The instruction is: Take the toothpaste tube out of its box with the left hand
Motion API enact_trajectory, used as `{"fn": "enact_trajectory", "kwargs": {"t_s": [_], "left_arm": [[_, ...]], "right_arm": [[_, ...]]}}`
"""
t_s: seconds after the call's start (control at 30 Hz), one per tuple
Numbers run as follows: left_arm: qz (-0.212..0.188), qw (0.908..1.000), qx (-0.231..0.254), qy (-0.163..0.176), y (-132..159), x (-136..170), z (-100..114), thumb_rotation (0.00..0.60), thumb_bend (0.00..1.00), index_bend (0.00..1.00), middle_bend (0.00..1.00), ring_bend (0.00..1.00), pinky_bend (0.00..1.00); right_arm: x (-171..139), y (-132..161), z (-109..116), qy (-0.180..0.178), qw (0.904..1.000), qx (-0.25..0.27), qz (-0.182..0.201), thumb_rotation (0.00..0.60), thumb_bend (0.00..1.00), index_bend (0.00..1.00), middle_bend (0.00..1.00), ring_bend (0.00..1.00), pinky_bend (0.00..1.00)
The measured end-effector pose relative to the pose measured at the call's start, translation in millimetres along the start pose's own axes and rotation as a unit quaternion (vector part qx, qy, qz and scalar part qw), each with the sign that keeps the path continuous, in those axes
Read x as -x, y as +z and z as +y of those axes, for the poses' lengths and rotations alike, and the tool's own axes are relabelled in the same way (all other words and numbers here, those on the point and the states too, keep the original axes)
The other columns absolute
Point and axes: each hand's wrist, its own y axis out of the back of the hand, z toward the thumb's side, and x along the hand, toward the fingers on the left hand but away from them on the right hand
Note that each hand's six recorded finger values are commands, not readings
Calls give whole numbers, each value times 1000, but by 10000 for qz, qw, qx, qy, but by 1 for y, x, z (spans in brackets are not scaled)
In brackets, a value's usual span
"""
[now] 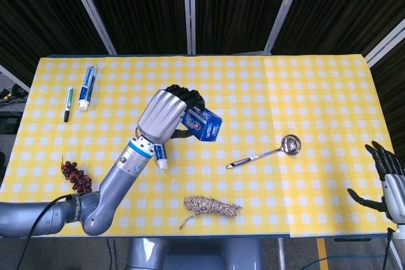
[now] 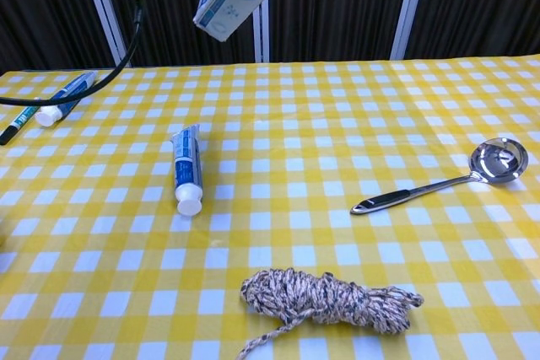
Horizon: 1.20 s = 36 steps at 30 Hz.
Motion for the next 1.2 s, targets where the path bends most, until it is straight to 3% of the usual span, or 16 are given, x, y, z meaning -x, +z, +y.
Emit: {"fn": "enact_trajectory", "kwargs": {"t_s": [0.27,0.47,0.63,0.73,0.87,1.03,1.2], "left_arm": [[333,9962,-634,-498,-31,14,-28,600,450,578,387,410,388],[479,9840,-1295,-1124,-64,35,-70,600,446,522,326,351,312],[702,9760,-1447,-1465,-84,53,-90,600,281,282,107,181,192],[868,9750,-1370,-1522,-94,61,-93,600,205,190,20,94,115],[1043,9752,-1238,-1510,-104,70,-88,600,159,98,0,1,8],[1268,9754,-1036,-1476,-112,92,-77,600,150,43,0,0,0],[1467,9739,-1268,-1178,-125,130,-61,600,150,3,0,0,0]], "right_arm": [[-1,1,-1,22,10000,-30,6,600,85,0,0,0,0],[0,1,-5,69,9999,-82,-11,600,85,0,0,0,0],[0,2,-6,84,9999,-131,-10,600,85,0,0,0,0],[0,2,-8,118,9998,-169,-23,600,85,0,0,0,0],[0,3,-10,129,9997,-222,-18,600,85,0,0,0,0],[0,2,-11,129,9994,-325,-50,600,85,0,0,0,0],[0,3,-14,121,9988,-465,-51,600,85,0,0,0,0]]}}
